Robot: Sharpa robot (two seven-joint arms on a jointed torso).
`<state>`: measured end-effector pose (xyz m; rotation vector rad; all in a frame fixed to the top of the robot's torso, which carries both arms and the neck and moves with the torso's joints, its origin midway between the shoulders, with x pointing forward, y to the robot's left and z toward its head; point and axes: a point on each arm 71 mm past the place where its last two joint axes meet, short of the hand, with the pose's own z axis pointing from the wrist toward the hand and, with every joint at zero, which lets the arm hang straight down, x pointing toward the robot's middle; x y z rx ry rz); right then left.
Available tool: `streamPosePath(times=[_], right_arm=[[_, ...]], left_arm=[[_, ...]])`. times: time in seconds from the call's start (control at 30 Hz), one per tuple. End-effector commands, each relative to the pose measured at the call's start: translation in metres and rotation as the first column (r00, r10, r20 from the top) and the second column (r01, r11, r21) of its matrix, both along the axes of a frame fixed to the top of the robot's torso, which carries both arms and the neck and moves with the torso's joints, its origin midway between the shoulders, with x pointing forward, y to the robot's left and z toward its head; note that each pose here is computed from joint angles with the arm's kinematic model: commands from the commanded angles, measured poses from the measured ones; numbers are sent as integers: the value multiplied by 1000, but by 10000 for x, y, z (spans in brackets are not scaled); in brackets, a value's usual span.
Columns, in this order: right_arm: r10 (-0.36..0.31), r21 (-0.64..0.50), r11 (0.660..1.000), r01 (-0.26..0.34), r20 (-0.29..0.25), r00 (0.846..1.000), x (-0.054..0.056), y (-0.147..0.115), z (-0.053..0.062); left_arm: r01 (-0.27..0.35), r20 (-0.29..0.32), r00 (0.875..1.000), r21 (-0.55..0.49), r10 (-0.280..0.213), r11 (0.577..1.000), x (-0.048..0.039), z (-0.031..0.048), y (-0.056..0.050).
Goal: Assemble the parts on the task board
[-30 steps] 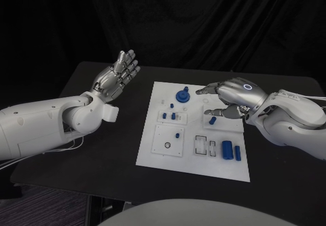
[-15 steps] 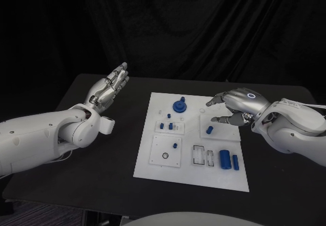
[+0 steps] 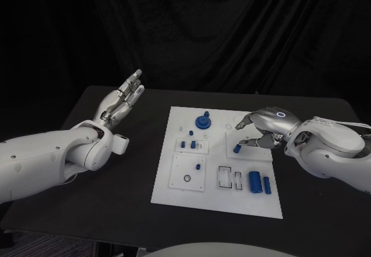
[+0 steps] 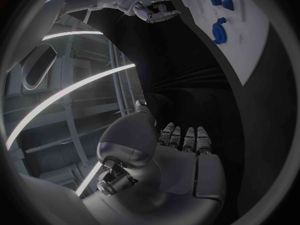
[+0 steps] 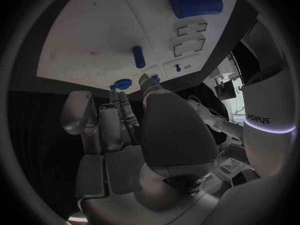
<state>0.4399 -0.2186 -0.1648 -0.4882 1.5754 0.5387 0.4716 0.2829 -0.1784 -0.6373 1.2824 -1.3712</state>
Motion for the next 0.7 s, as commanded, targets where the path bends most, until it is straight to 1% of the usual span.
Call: streamPosePath(times=[0.03,0.23,0.33,0.7], right_arm=[[-16,-38,999,14,-45,999,-9,12,-71],[18,-39,999,-20,-61,998,-19,57,-133],[26,-39,999,-29,-65,998,-21,69,-152],[29,-50,998,-33,-75,997,10,83,-190]], left_arm=[[38,132,991,-15,-36,999,-44,75,-29],[48,122,992,-23,-45,999,-51,55,-34],[48,116,992,-31,-44,998,-51,48,-31],[60,106,993,-60,-54,996,-54,34,-33]])
